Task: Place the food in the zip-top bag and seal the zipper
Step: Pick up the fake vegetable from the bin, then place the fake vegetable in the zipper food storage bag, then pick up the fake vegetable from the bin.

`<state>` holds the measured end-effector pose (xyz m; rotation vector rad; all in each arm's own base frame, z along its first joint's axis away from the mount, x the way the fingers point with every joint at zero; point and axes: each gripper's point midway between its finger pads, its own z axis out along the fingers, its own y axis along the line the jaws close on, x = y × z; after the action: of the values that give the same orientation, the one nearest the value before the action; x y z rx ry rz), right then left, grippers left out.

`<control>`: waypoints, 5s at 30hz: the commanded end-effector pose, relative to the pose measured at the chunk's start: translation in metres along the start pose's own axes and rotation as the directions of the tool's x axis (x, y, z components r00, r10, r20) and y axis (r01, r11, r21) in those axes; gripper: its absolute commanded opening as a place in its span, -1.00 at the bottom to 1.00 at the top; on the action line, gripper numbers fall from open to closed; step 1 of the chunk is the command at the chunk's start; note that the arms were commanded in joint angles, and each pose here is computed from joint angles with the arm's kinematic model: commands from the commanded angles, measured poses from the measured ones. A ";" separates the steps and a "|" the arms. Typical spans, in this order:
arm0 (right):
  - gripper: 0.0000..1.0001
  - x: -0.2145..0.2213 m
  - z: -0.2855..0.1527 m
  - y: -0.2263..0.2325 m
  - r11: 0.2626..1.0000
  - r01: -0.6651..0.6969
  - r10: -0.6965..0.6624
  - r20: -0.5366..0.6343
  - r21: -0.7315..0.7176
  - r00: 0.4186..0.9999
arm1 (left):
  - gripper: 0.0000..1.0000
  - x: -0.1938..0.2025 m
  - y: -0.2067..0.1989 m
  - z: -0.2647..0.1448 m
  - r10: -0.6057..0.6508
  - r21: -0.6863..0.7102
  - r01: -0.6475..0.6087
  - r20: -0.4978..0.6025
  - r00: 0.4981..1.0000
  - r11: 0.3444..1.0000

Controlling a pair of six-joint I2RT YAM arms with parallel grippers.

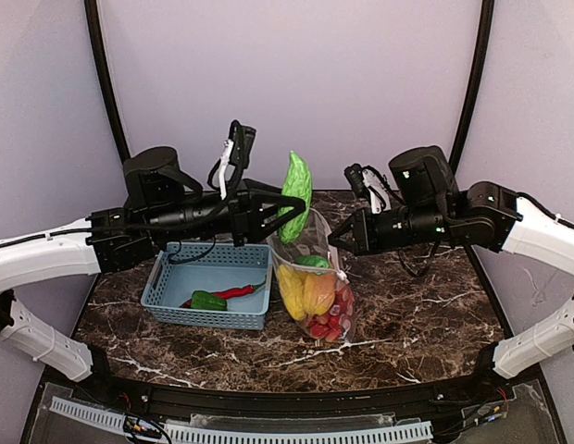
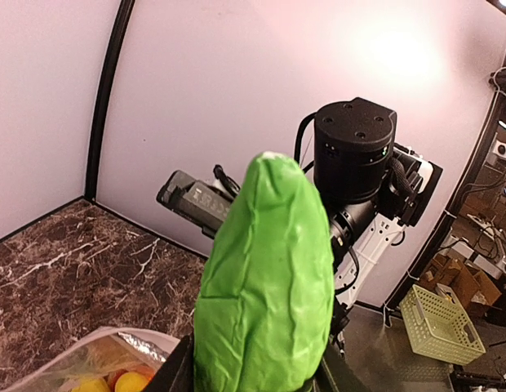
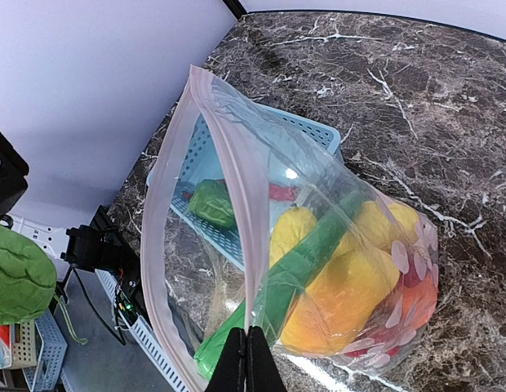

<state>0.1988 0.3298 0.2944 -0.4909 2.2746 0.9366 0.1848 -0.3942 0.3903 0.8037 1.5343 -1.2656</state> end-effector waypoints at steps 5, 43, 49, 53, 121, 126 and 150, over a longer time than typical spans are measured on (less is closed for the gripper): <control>-1.00 -0.015 -0.014 0.014 0.999 0.001 0.002 0.058 -0.049 0.998 | -0.17 -0.019 0.010 0.022 0.135 -0.027 -0.133 0.127 0.983 0.991; -1.00 -0.015 -0.021 0.013 0.998 -0.008 0.013 0.079 -0.058 0.997 | 0.39 0.030 0.054 0.018 0.041 -0.125 -0.060 -0.148 0.988 0.990; -1.00 -0.014 -0.018 0.013 0.998 -0.006 0.011 0.071 -0.059 0.997 | 0.50 0.023 0.045 -0.002 -0.099 -0.118 0.078 -0.186 0.978 0.990; -1.00 -0.014 -0.017 0.013 0.998 -0.004 0.008 0.070 -0.058 0.998 | 0.53 0.027 0.056 -0.028 -0.159 -0.180 0.123 -0.201 0.967 0.976; -1.00 -0.013 -0.025 0.008 0.999 -0.004 0.009 0.093 -0.048 0.996 | 0.28 0.242 0.207 -0.181 -0.692 -0.796 0.222 -0.308 0.653 0.563; -1.00 -0.014 -0.026 0.009 0.999 -0.005 0.010 0.096 -0.052 0.995 | 0.26 0.202 0.198 -0.180 -0.608 -0.764 0.227 -0.257 0.751 0.604; -1.00 -0.016 -0.024 0.013 0.998 -0.003 0.008 0.086 -0.063 0.996 | 0.25 -0.023 0.014 -0.034 0.039 -0.083 -0.054 -0.175 0.984 0.995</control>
<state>0.1916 0.3190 0.3073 -0.4719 2.2302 0.9785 0.1938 -0.3363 0.3887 0.8260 1.7858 -1.1373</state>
